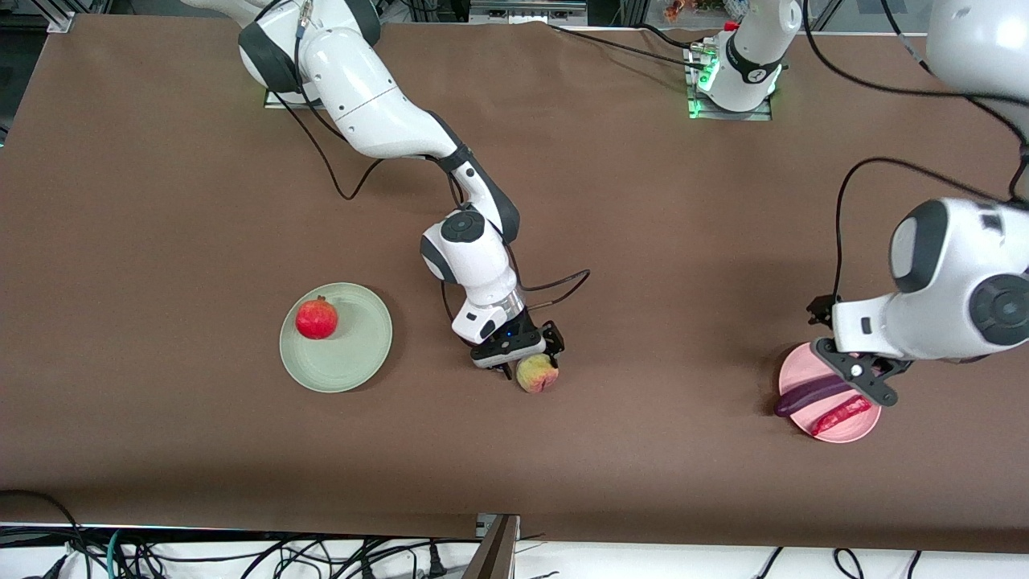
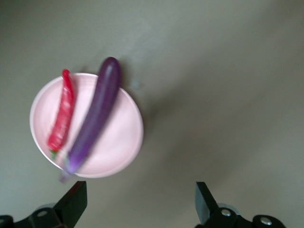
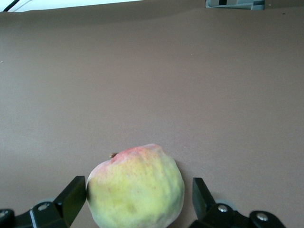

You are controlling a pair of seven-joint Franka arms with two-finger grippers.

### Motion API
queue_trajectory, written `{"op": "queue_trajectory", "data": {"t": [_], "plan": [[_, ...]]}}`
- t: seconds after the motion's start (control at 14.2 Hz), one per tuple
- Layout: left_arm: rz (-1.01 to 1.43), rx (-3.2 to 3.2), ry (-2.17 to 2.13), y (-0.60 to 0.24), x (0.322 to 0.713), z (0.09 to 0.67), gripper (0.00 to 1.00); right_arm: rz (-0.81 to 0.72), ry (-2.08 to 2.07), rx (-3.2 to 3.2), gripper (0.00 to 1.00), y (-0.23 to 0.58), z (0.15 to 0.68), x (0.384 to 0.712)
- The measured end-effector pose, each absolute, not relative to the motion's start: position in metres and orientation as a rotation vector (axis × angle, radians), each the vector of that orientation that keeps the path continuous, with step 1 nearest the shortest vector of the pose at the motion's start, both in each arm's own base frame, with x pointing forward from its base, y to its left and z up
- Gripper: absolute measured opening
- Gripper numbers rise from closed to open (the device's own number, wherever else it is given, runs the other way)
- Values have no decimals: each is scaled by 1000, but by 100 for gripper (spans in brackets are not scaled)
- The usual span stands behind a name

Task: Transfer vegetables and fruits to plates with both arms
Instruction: 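Lower the eggplant onto the pink plate while the right gripper grasps the peach, then raise the left gripper away while the right gripper carries the peach to the green plate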

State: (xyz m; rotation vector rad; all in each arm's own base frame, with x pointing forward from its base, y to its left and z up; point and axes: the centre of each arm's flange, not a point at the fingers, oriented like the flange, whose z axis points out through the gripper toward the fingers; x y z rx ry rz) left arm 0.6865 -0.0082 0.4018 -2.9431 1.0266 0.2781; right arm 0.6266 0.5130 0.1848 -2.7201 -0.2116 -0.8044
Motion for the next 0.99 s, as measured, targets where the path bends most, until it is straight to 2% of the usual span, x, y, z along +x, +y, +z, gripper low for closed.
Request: {"op": "queue_trajectory", "data": {"t": [0.07, 0.14, 0.28, 0.49, 0.71, 0.85, 0.99], "plan": [[299, -2978, 937, -13, 677, 424, 100, -814, -216, -2712, 84, 515, 187, 626], [331, -2998, 854, -22, 666, 445, 100, -819, -219, -2712, 80, 515, 188, 626], [382, -3017, 676, -48, 643, 482, 100, -822, -224, -2713, 79, 516, 188, 626], [302, -3036, 435, -105, 616, 533, 100, -788, -222, -2760, 78, 515, 196, 631], [180, -3032, 275, -147, 588, 577, 100, -632, -213, -2926, 78, 509, 253, 638], [135, -3047, 165, -125, 580, 593, 100, -504, -234, -3034, 78, 495, 302, 637], [47, -3069, 55, -84, 573, 595, 100, -361, -250, -3133, 78, 468, 318, 638]]}}
